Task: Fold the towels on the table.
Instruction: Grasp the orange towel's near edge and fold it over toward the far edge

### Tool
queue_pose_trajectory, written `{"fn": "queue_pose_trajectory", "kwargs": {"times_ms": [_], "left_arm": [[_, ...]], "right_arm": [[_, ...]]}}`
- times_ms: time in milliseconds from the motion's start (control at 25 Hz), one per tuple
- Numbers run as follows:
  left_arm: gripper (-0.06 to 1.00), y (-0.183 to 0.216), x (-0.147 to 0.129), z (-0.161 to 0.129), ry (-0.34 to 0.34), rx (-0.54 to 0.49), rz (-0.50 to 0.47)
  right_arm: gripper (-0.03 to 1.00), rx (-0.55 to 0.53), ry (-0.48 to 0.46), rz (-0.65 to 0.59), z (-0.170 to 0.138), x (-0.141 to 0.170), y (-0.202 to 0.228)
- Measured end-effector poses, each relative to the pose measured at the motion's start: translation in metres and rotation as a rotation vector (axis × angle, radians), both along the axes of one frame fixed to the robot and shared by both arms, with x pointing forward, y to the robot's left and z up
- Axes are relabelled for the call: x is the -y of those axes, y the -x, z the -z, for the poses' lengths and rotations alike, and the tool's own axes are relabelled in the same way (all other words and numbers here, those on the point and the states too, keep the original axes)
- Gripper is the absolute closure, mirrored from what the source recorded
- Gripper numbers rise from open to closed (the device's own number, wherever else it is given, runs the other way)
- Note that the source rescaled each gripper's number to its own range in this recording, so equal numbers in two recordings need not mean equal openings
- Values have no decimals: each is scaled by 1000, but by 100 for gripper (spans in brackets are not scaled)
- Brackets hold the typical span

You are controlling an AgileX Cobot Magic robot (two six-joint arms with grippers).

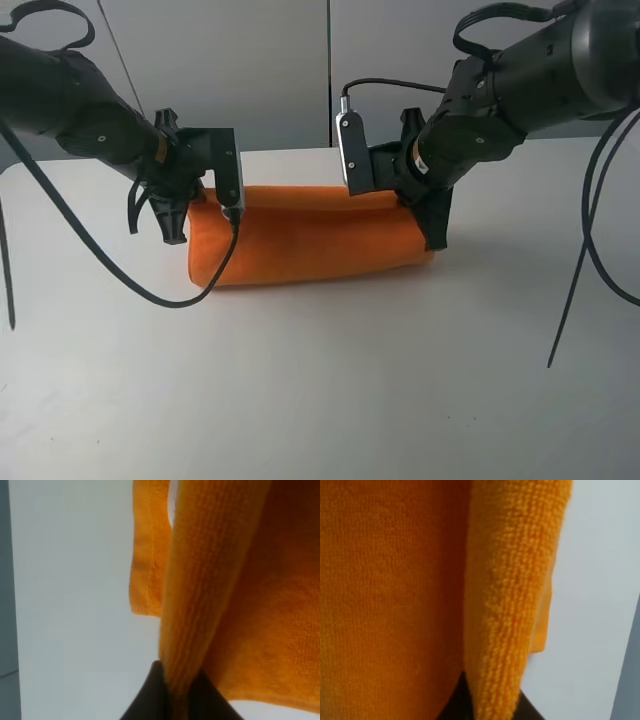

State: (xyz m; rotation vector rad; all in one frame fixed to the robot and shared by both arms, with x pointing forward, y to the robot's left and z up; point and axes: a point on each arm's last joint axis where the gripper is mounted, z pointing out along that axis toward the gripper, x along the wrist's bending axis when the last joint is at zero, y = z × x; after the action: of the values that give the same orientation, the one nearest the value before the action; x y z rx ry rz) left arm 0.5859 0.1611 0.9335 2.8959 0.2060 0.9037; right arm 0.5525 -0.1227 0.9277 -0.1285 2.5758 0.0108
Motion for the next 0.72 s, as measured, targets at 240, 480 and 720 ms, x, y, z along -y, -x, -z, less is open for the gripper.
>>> {"fn": "queue_pose_trajectory", "kwargs": {"times_ms": [240,480,720], "left_arm": [[94,-14,-4,13,41,10,-38],[94,-21,-4,18,78,41,-5],[94,-23,0,34,98,32,28]], "right_arm": [[97,-22,-6,-11,20,2,-7],[97,-52,11,-21,36,1,-8],[97,-65,18,-16,42,3,-9]]}}
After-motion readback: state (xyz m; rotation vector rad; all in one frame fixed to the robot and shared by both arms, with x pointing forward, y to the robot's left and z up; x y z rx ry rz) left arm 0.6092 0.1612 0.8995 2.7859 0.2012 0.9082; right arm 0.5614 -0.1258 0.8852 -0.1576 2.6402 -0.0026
